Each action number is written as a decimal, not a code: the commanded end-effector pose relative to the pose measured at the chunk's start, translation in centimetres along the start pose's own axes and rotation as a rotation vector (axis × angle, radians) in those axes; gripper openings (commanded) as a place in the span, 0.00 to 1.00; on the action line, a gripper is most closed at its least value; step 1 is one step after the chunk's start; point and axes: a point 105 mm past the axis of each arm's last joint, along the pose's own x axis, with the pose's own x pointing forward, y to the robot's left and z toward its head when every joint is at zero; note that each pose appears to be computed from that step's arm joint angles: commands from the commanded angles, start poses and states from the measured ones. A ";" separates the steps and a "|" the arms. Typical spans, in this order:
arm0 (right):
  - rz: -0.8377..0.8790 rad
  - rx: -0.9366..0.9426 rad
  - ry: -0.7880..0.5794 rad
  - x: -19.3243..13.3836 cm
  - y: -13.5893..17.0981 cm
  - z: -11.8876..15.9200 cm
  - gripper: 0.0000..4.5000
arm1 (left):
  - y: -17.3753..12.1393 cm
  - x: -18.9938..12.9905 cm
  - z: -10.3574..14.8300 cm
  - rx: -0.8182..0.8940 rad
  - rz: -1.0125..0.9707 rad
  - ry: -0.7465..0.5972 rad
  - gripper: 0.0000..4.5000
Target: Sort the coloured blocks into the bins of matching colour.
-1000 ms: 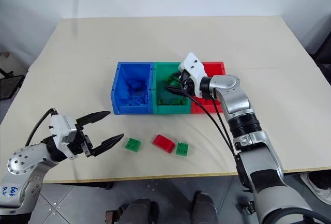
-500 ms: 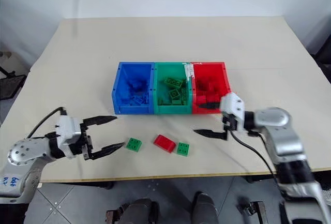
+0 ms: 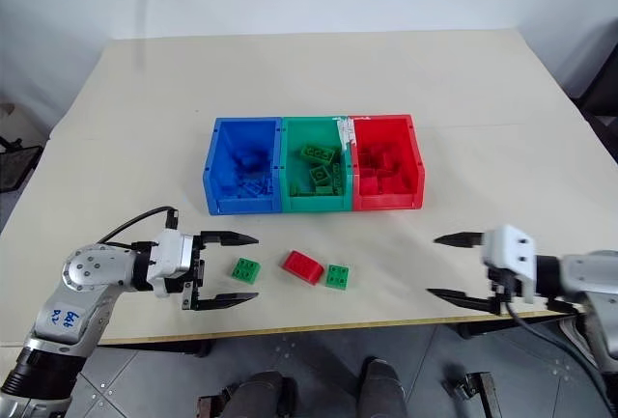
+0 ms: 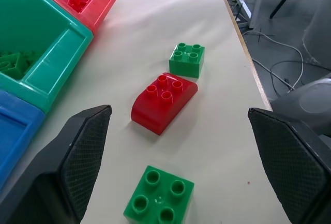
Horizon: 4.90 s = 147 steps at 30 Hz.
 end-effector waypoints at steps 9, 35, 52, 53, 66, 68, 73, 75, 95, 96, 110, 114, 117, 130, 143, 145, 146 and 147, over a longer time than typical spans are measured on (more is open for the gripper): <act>0.008 0.041 0.124 9.3 1.2 2.4 0.99 | -0.6 -1.7 0.2 0.029 0.044 0.034 1.00; -0.383 0.030 -0.234 10.0 -13.2 11.6 0.33 | 1.8 -5.1 1.3 -0.108 0.489 -0.075 1.00; -0.214 -0.202 -0.369 5.7 -8.9 9.5 1.00 | 2.8 -6.8 0.7 -0.111 0.526 -0.046 1.00; -0.152 -0.163 -0.352 4.4 -7.2 7.9 1.00 | 3.3 -7.7 0.2 -0.107 0.533 -0.023 1.00; 0.011 -0.069 -0.253 -0.2 0.4 3.6 1.00 | 2.7 -5.5 -0.8 0.020 0.160 0.146 1.00; 0.006 -0.063 -0.250 -0.2 0.7 3.5 1.00 | 2.4 -3.6 -0.3 0.039 0.067 0.138 1.00; -0.028 -0.038 -0.224 -0.8 1.4 3.2 1.00 | 2.3 2.1 0.8 0.139 -0.142 0.235 1.00; -0.048 -0.023 -0.211 -1.0 1.7 3.0 1.00 | 2.6 4.7 1.7 0.149 -0.191 0.234 1.00; -0.198 0.038 -0.163 -1.9 3.3 2.2 1.00 | 3.0 10.6 0.9 0.242 -0.337 0.417 0.45; -0.220 0.040 -0.166 -2.0 3.2 2.2 1.00 | 3.2 10.7 1.1 0.251 -0.321 0.409 0.37; -0.855 0.150 -0.289 -6.5 0.7 2.1 1.00 | 13.1 17.4 12.6 0.111 0.249 -0.106 0.32; -0.884 0.139 -0.268 -6.7 1.4 2.8 1.00 | 14.4 19.8 13.2 0.077 0.265 -0.155 0.32; -0.881 0.141 -0.263 -6.5 1.8 3.0 1.00 | 14.5 20.6 13.3 0.087 0.240 -0.147 0.40; -0.665 0.062 -0.317 -3.7 0.8 5.5 1.00 | 14.1 15.8 12.7 0.119 0.153 -0.246 0.99; -0.095 -0.069 -0.319 2.8 0.0 7.1 1.00 | 6.5 -6.7 2.2 0.077 0.172 0.040 0.99; -0.045 -0.079 -0.327 3.4 0.0 7.3 1.00 | 5.7 -8.7 1.4 0.060 0.233 0.086 0.99; -0.020 -0.084 -0.333 3.7 0.0 7.4 1.00 | 5.1 -9.6 0.7 0.056 0.245 0.123 0.99; 0.007 -0.088 -0.338 4.0 0.1 7.5 1.00 | 4.4 -10.5 0.0 0.049 0.249 0.160 0.99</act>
